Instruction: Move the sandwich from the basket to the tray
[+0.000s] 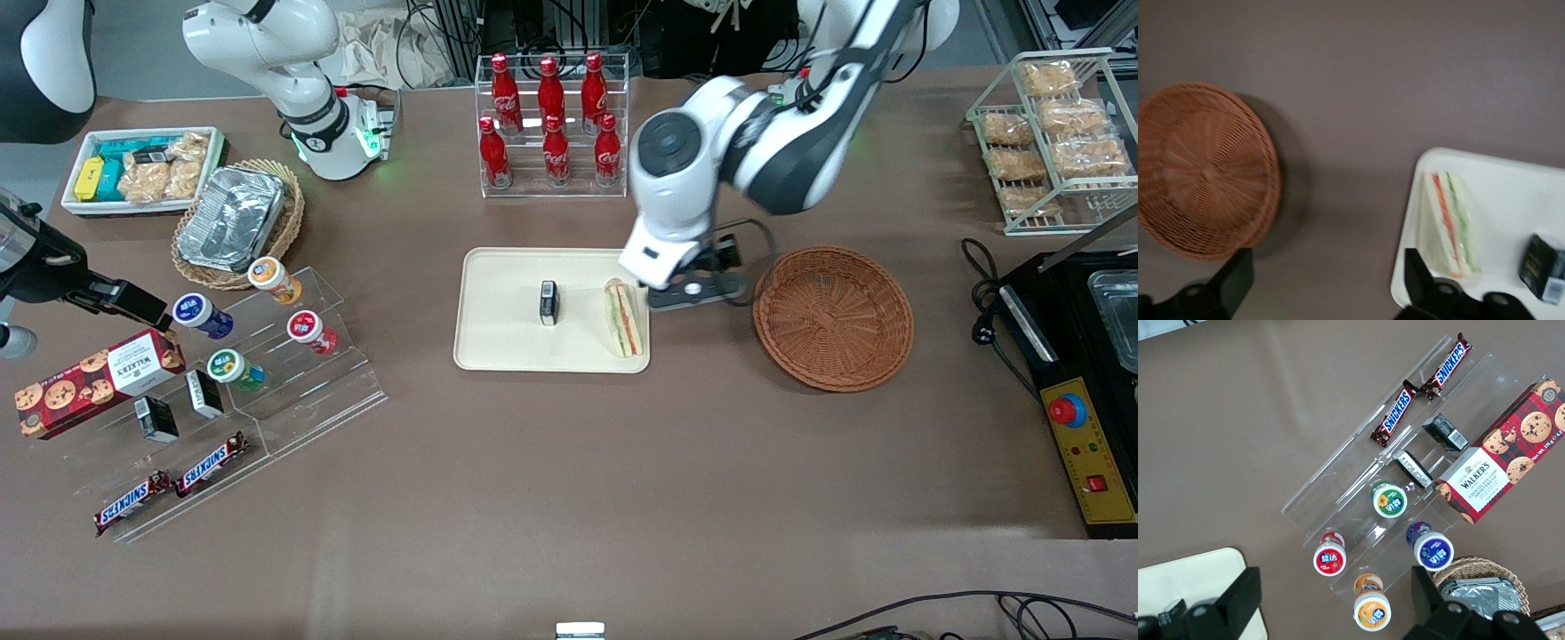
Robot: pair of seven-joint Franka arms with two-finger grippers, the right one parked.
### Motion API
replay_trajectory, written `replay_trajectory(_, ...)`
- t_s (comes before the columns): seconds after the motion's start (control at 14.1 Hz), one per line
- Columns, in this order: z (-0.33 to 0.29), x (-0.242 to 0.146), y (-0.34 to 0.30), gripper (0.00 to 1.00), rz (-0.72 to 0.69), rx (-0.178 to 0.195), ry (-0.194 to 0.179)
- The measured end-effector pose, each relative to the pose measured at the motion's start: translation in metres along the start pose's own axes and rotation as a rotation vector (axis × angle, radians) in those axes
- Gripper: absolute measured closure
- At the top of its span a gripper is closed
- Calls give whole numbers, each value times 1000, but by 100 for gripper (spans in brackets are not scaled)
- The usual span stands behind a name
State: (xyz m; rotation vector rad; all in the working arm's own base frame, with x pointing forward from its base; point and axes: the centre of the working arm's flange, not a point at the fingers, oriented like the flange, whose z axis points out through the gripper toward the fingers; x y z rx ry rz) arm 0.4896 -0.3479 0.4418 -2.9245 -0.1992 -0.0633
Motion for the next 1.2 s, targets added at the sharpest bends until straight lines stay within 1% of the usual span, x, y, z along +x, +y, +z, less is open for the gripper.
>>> replay_trajectory(0.07, -8, 14, -23, 0, -1, 16, 18)
replay_trajectory(0.14, -14, 26, -46, 0, 6, 30, 24)
replay_trajectory(0.35, -28, 61, -120, 0, 28, 43, 22)
replay_trajectory(0.5, -33, 80, -178, 0, 66, 54, -7)
replay_trajectory(0.57, -35, 86, -207, 0, 94, 46, -30)
replay_trajectory(0.71, -42, 92, -258, 0, 170, 3, -69)
replay_trajectory(0.78, -46, 91, -278, 0, 208, -16, -81)
replay_trajectory(0.85, -51, 90, -296, 0, 238, -44, -88)
replay_trajectory(0.99, -62, 92, -327, 0, 249, -125, -78)
replay_trajectory(1.06, -70, 94, -336, 0, 247, -156, -63)
replay_trajectory(1.2, -90, 98, -335, 0, 256, -187, -25)
